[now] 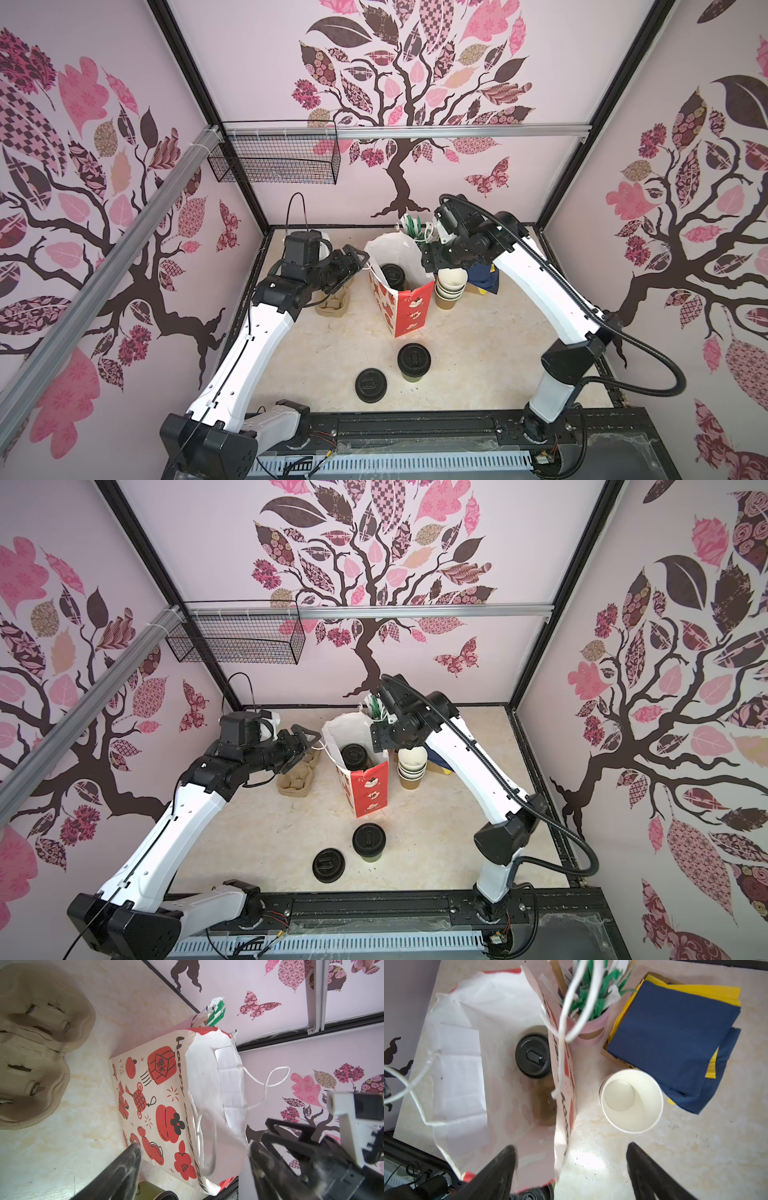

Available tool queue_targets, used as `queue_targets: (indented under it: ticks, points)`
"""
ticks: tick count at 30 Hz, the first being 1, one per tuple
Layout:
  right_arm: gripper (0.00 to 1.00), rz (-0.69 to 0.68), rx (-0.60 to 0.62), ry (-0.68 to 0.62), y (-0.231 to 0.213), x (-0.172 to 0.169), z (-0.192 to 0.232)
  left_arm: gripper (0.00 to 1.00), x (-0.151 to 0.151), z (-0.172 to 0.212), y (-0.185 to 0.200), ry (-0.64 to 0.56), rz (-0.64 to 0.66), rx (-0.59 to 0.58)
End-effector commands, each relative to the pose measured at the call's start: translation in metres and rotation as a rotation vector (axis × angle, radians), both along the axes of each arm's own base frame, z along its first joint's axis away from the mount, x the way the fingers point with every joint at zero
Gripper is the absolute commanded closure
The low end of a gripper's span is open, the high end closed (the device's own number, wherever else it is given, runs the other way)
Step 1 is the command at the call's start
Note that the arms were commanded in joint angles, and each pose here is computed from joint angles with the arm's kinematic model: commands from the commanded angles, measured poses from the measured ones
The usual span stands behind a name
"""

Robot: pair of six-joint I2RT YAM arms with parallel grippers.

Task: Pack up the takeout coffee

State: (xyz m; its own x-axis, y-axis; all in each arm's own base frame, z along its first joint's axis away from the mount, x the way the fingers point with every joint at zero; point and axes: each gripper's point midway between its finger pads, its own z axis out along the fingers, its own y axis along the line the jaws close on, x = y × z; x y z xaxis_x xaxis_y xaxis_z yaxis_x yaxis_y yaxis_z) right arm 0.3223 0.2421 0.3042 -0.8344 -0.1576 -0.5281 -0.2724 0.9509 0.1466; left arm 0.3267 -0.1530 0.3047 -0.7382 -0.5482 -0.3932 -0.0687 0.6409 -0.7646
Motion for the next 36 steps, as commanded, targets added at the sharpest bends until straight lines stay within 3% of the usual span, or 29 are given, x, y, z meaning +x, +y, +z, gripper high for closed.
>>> queue_targets:
  ticks: [1,9,15,25,36]
  points:
    - [0.11,0.024,0.025,-0.044,-0.004,-0.043,0.021,0.16,-0.001,0.004,0.008,-0.037,0.048,-0.016]
    - [0.09,0.113,0.064,0.101,0.017,-0.127,-0.035,0.16,-0.011,-0.001,0.025,-0.029,0.137,0.0]
    - [0.05,0.218,0.01,0.19,0.042,-0.172,-0.089,0.16,-0.022,-0.002,0.041,-0.033,0.213,0.007]
    - [0.02,0.292,-0.111,0.252,0.055,-0.177,-0.141,0.16,-0.038,-0.007,0.052,-0.028,0.258,0.004]
    - [0.12,0.29,-0.223,0.252,0.064,-0.169,-0.164,0.16,-0.044,-0.009,0.057,-0.025,0.275,0.011]
